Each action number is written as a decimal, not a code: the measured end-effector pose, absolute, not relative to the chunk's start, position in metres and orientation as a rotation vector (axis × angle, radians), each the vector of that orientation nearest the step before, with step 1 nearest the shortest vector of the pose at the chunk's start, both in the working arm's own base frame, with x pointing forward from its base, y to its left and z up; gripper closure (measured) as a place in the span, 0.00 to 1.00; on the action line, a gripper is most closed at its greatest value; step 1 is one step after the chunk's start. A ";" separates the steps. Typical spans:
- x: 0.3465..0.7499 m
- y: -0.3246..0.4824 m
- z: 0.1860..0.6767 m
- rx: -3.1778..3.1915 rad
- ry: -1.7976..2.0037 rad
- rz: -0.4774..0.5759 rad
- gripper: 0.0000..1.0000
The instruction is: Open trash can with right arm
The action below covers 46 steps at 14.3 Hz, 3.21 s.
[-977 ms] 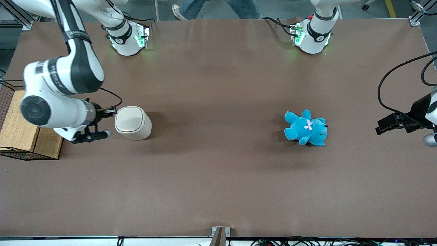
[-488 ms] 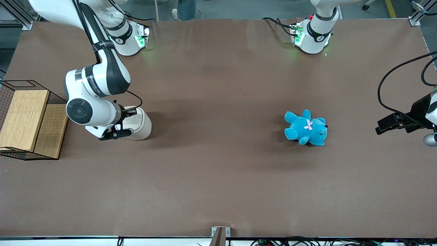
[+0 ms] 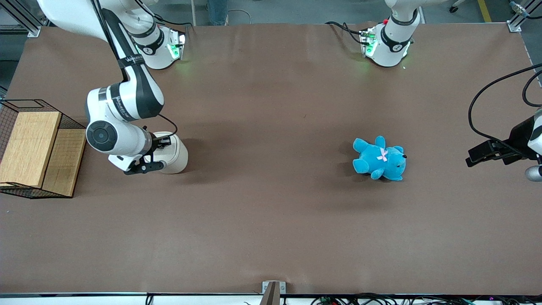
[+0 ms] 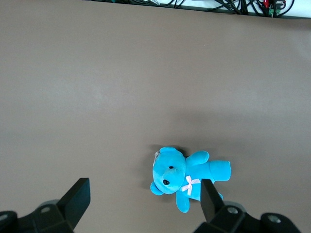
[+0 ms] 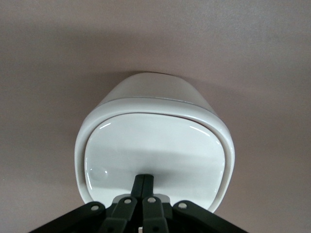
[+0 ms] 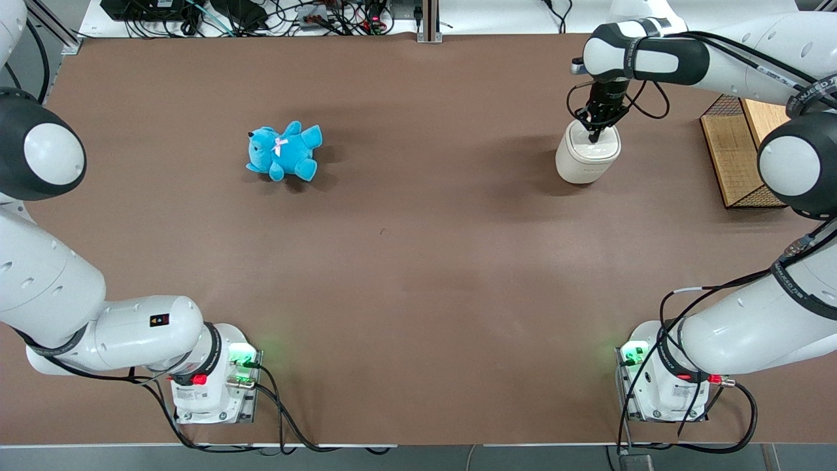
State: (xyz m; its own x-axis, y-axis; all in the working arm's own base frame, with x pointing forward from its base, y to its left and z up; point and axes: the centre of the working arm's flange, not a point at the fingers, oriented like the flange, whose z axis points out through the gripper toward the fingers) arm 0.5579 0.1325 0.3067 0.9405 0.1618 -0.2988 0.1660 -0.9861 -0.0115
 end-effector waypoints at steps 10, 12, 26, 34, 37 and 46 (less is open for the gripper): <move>0.571 0.113 0.458 3.082 0.216 -0.477 0.91; 0.574 0.100 0.493 3.104 0.184 -0.395 0.74; 0.572 0.027 0.644 3.161 0.039 0.052 0.00; 0.570 -0.006 0.643 3.155 0.092 0.099 0.00; 0.565 -0.006 0.641 3.156 0.089 0.088 0.00; 0.554 -0.010 0.627 3.159 0.077 0.049 0.00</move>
